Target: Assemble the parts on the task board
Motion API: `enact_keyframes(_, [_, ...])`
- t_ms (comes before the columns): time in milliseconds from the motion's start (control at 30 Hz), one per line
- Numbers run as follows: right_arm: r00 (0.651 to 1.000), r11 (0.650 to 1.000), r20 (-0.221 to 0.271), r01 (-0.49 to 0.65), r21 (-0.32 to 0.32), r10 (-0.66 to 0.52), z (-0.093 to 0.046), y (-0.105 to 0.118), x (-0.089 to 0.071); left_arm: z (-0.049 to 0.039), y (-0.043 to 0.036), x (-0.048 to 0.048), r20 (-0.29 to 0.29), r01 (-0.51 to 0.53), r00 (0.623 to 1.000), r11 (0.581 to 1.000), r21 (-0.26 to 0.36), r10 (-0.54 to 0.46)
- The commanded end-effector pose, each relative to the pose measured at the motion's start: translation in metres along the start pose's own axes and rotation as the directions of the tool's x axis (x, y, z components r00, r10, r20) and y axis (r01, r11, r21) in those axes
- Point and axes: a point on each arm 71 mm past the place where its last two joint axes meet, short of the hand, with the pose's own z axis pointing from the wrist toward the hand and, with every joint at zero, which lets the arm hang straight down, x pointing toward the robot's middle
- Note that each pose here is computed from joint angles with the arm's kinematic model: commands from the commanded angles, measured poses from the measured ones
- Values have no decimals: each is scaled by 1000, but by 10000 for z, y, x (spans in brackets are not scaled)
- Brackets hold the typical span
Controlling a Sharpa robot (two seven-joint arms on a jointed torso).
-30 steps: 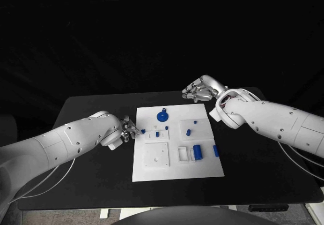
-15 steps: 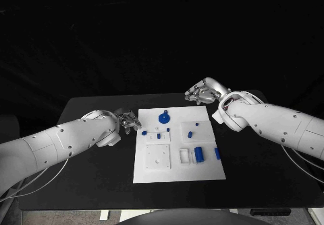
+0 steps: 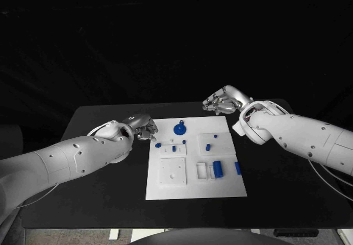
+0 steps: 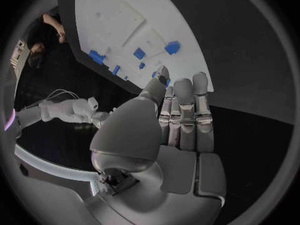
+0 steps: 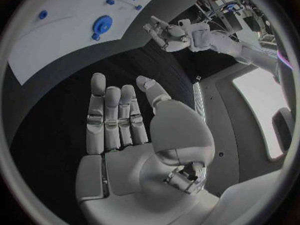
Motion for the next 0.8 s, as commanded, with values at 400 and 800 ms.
enact_keyframes(400, [1000,1000,-8,5,-15,-5,6,22,15,4,-103,163,-23,-152,988,982,110,156])
enact_keyframes(800, [1000,1000,-10,4,-20,-4,9,38,25,28,-94,262,-49,-161,985,982,97,167])
